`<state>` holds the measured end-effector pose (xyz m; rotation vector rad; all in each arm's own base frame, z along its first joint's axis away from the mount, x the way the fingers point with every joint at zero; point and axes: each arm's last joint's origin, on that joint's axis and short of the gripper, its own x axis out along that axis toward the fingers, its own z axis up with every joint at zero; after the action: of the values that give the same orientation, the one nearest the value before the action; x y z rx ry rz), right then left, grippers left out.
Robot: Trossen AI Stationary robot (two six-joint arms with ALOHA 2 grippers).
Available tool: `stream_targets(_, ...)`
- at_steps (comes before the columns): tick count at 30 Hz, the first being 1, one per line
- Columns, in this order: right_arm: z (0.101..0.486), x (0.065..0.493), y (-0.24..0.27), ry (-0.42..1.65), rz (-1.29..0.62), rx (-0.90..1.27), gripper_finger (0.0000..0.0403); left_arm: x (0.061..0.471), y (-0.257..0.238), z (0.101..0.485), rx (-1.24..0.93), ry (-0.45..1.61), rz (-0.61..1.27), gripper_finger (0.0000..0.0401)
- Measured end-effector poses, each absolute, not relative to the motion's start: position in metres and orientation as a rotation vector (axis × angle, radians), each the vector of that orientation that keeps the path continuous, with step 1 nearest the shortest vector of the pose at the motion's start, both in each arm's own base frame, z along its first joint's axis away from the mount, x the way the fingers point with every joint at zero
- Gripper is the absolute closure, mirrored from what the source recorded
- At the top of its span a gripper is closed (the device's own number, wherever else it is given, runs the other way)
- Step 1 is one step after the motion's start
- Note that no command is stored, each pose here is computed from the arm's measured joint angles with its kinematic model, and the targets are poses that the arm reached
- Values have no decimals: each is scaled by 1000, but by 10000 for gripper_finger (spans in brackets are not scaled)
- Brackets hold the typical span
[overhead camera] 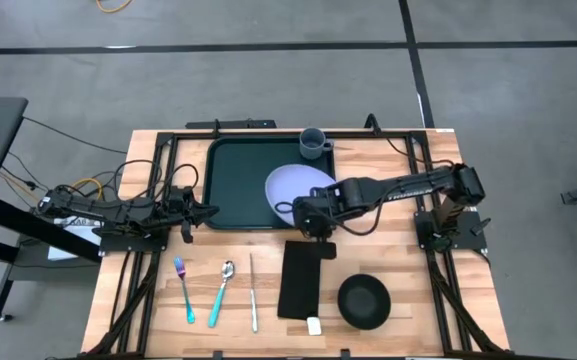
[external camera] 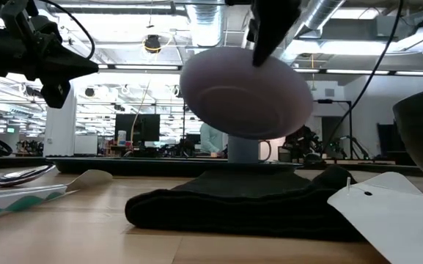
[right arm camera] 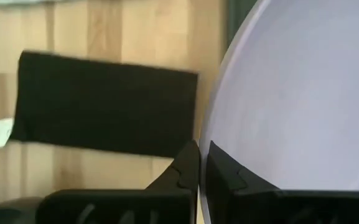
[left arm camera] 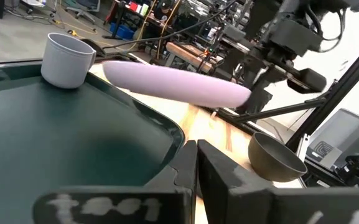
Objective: Set up tray
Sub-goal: Put the violet plate to the bottom right of the black tray
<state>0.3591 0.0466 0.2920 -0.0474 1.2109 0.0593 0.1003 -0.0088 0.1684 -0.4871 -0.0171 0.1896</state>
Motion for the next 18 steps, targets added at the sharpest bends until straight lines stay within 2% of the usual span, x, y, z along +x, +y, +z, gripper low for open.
stream_targets(4, 281, 371, 33, 1206, 3, 8, 403, 100, -9, 168, -487, -17, 190, 401)
stream_targets(18, 227, 406, 18, 1258, 2, 67, 403, 100, -9, 168, -478, -12, 192, 401)
